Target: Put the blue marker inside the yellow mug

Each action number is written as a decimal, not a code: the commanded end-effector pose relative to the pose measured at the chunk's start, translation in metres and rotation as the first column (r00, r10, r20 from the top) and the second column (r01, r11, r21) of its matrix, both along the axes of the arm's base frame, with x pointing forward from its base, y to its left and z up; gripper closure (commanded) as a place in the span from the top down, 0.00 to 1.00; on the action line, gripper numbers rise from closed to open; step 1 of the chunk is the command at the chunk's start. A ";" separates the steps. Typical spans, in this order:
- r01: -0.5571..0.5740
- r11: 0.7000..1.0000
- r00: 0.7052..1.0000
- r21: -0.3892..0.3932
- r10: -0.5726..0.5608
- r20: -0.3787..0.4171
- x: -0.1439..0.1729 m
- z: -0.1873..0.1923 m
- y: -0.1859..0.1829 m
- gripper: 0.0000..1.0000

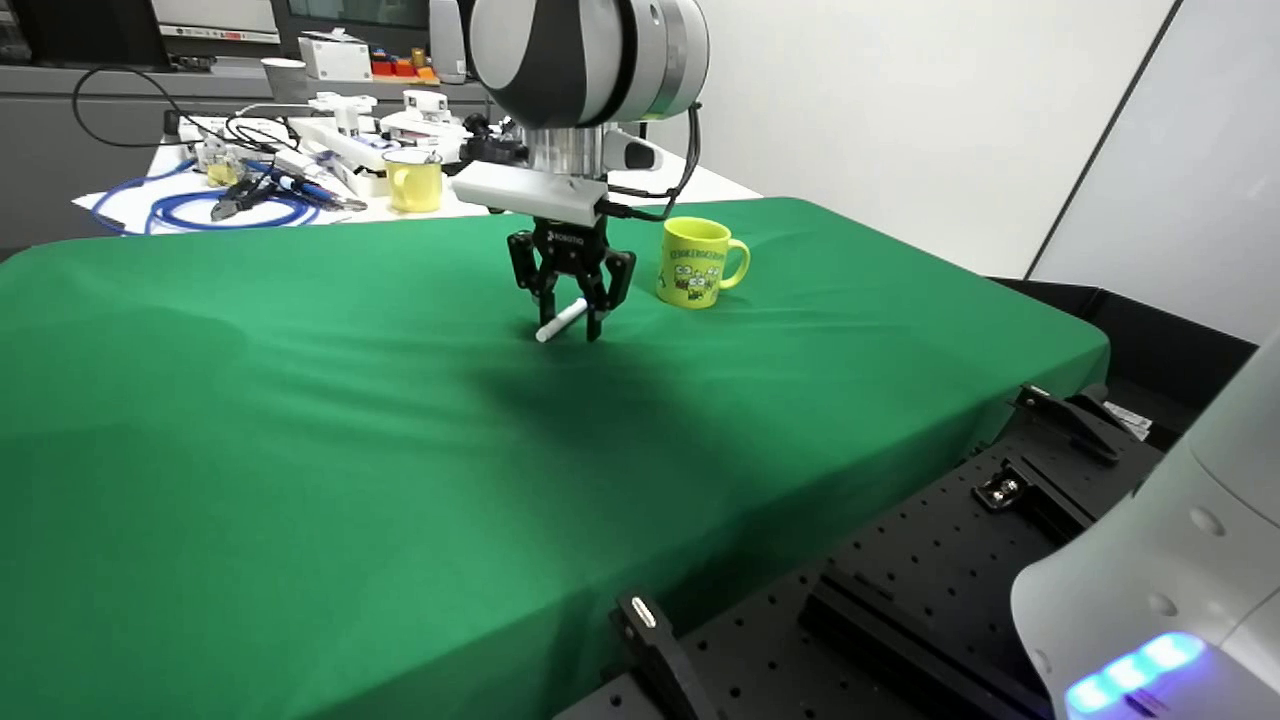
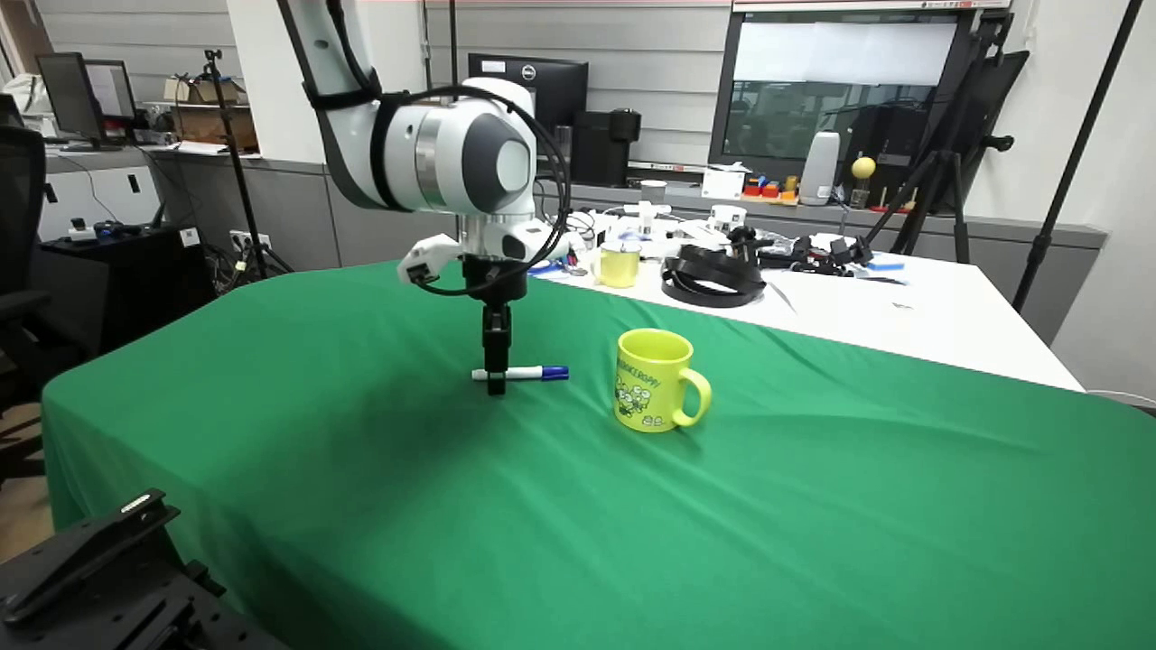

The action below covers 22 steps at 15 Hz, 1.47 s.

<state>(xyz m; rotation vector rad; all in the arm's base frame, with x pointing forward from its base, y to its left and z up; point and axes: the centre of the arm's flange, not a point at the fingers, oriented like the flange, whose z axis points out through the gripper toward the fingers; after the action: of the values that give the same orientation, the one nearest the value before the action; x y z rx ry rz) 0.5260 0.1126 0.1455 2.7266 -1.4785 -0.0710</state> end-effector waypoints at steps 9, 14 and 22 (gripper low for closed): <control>0.022 0.999 1.000 -0.042 -0.021 0.017 0.008 0.005 0.007 0.04; 0.026 0.999 0.999 -0.034 -0.024 0.039 0.018 0.031 -0.009 0.04; 0.107 0.975 0.980 0.192 -0.137 0.146 0.037 0.129 -0.111 0.04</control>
<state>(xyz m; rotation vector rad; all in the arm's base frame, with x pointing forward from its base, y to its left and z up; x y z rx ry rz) 0.5643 0.0451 0.2301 2.7682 -1.6550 0.0509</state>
